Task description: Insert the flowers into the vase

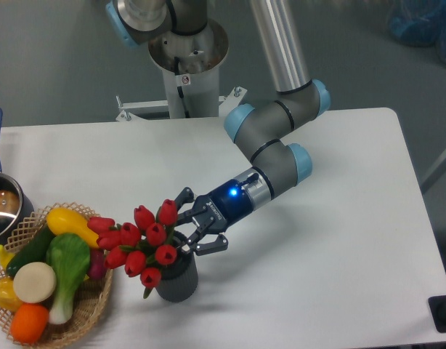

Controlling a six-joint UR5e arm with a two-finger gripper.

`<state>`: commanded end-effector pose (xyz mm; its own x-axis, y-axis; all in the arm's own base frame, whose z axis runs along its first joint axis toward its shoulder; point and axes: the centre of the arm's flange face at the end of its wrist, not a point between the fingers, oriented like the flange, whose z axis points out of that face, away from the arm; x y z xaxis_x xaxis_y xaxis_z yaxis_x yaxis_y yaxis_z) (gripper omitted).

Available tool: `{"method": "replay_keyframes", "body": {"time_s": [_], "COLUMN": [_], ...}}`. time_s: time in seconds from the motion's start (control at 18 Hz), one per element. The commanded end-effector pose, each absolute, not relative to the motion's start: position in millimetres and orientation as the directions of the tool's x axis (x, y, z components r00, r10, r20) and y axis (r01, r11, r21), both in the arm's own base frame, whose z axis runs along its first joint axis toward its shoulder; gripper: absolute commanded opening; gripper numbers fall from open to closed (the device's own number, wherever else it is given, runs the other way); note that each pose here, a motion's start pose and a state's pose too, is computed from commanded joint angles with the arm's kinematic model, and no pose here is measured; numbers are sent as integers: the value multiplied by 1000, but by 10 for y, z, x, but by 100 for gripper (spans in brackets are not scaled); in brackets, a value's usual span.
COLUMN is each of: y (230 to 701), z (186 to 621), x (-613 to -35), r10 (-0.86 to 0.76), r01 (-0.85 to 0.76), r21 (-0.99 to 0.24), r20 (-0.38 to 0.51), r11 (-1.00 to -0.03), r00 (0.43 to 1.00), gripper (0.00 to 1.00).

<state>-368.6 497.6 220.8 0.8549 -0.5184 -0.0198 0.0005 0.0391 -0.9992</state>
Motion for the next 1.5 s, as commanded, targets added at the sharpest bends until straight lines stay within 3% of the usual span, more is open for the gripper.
{"method": "replay_keyframes", "body": {"time_s": [0.06, 0.72, 1.22, 1.5], "y": [4963, 4604, 4260, 4149], "z": [2234, 2551, 2849, 3150], "x": [-3699, -4143, -4638, -4921], "r10": [-516, -436, -373, -328], "r01": [-5, -78, -280, -361], "r21": [-999, -996, -940, -816], "r20": [-26, -86, -192, -224], "r11": [42, 35, -197, -452], "r00": [856, 896, 908, 917], "gripper": [100, 100, 100, 100]}}
